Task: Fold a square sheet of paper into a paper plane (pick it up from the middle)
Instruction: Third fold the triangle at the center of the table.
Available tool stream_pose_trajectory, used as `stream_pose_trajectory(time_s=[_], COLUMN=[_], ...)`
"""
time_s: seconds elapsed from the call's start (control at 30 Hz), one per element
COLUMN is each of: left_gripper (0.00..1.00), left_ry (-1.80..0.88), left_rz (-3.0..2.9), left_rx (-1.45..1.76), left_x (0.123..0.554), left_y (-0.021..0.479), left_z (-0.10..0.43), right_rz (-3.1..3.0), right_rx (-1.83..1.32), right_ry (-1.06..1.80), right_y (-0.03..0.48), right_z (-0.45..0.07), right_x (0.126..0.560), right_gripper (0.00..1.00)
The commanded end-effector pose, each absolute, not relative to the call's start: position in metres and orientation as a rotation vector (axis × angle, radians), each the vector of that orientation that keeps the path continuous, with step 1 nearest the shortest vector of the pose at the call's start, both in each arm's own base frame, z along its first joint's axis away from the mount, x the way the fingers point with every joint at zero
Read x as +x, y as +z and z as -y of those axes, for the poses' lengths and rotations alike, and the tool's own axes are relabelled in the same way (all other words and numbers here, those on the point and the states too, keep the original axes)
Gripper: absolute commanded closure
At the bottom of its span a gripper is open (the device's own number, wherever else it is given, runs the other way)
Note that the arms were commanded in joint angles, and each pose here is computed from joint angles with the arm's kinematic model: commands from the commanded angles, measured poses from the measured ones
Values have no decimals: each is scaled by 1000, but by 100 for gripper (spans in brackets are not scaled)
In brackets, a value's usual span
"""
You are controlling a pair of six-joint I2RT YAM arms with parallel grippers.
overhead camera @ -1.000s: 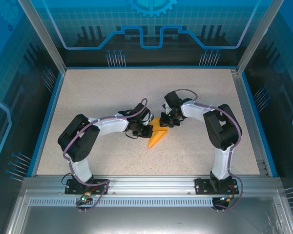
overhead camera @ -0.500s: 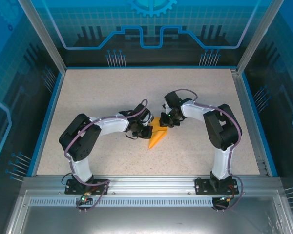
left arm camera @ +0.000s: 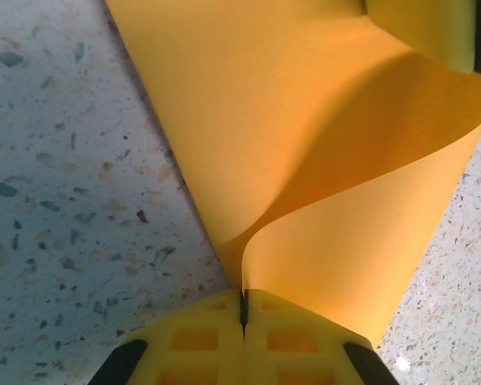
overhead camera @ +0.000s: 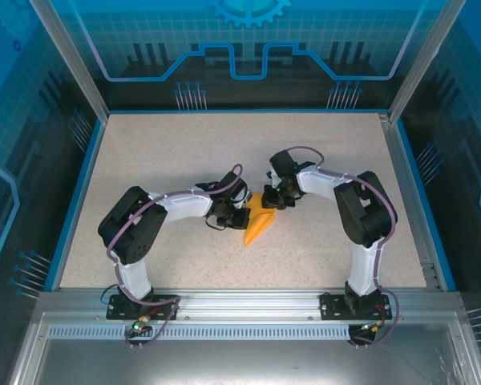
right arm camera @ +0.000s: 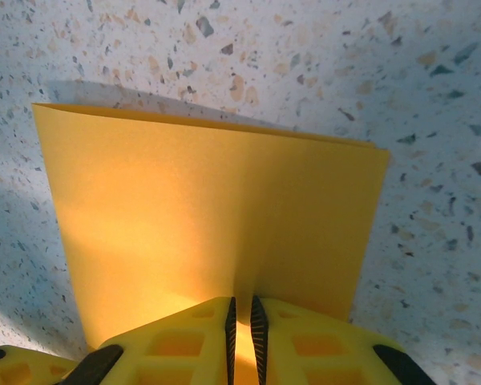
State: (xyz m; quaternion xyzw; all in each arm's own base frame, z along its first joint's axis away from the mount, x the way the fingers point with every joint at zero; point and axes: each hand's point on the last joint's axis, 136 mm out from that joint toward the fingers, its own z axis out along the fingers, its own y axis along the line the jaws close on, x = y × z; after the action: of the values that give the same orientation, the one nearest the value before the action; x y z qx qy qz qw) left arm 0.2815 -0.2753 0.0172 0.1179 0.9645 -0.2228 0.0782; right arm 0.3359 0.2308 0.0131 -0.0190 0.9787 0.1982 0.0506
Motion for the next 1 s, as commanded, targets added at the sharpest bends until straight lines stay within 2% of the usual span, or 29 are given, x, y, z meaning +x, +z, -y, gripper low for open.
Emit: stream_pose_trajectory(time_s=[0.0,0.27,0.97], left_gripper=[100,99,100], left_ry=[-696,-748,-635], left_rz=[-2845,-2810,-2946], left_rx=[351,372,307], left_x=[293,294,275], left_y=[30,37,1], left_z=[280,287,266], right_rz=[-3082,-3085,-3036], right_rx=[-54,-56,-67], right_ry=[503,501,532], right_y=[-10,-11,10], right_z=[-222,-222,-227], right_x=[315,313,325], right_gripper=[82,83,80])
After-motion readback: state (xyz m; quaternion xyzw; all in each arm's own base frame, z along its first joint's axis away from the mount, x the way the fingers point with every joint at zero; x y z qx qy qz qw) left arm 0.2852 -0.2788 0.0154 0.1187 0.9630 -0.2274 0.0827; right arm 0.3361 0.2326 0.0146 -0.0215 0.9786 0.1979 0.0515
